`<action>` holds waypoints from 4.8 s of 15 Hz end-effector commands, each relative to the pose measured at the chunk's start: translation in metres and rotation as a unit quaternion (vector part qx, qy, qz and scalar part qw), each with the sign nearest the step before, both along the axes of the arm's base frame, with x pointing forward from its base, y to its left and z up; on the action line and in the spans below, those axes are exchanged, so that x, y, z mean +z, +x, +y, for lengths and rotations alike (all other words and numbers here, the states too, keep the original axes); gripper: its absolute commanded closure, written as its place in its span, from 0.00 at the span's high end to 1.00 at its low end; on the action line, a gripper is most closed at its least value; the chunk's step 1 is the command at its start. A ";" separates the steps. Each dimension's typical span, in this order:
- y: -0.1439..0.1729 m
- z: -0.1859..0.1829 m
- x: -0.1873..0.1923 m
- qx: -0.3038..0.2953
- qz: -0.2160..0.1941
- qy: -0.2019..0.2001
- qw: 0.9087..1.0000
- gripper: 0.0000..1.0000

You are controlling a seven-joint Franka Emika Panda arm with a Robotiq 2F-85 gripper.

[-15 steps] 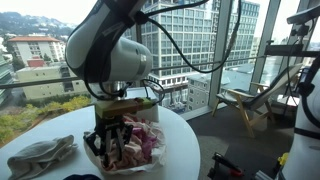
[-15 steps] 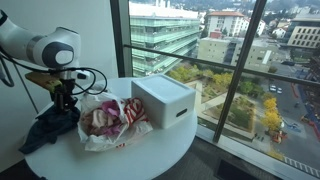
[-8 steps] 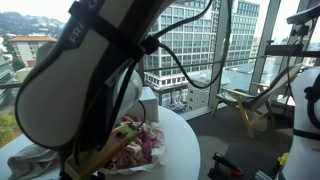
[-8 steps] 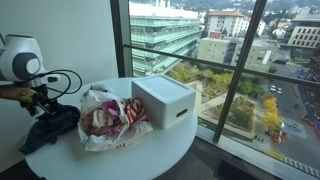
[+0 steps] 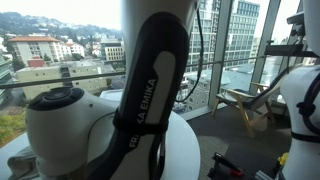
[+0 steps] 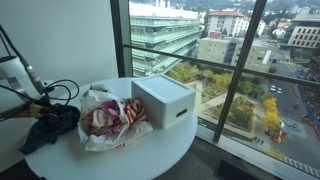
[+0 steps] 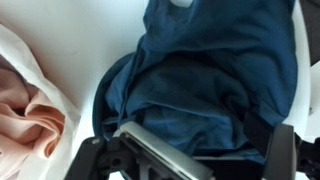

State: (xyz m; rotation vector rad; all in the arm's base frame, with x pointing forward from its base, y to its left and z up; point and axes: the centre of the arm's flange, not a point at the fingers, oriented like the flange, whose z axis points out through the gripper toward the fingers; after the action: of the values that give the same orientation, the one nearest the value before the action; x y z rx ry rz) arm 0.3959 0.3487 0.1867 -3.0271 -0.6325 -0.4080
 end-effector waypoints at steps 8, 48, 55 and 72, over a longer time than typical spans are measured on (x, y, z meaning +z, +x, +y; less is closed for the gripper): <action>-0.001 0.038 -0.060 0.024 -0.112 -0.067 0.991 1.00; -0.006 -0.090 0.269 -0.163 -0.085 0.095 0.978 0.11; -0.060 -0.096 0.309 -0.143 0.000 0.017 0.990 0.11; -0.057 -0.066 0.130 0.007 -0.073 -0.024 0.997 0.11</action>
State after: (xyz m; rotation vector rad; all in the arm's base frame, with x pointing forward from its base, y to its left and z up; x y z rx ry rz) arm 0.3322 0.2758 0.3483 -3.0537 -0.6243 -0.5002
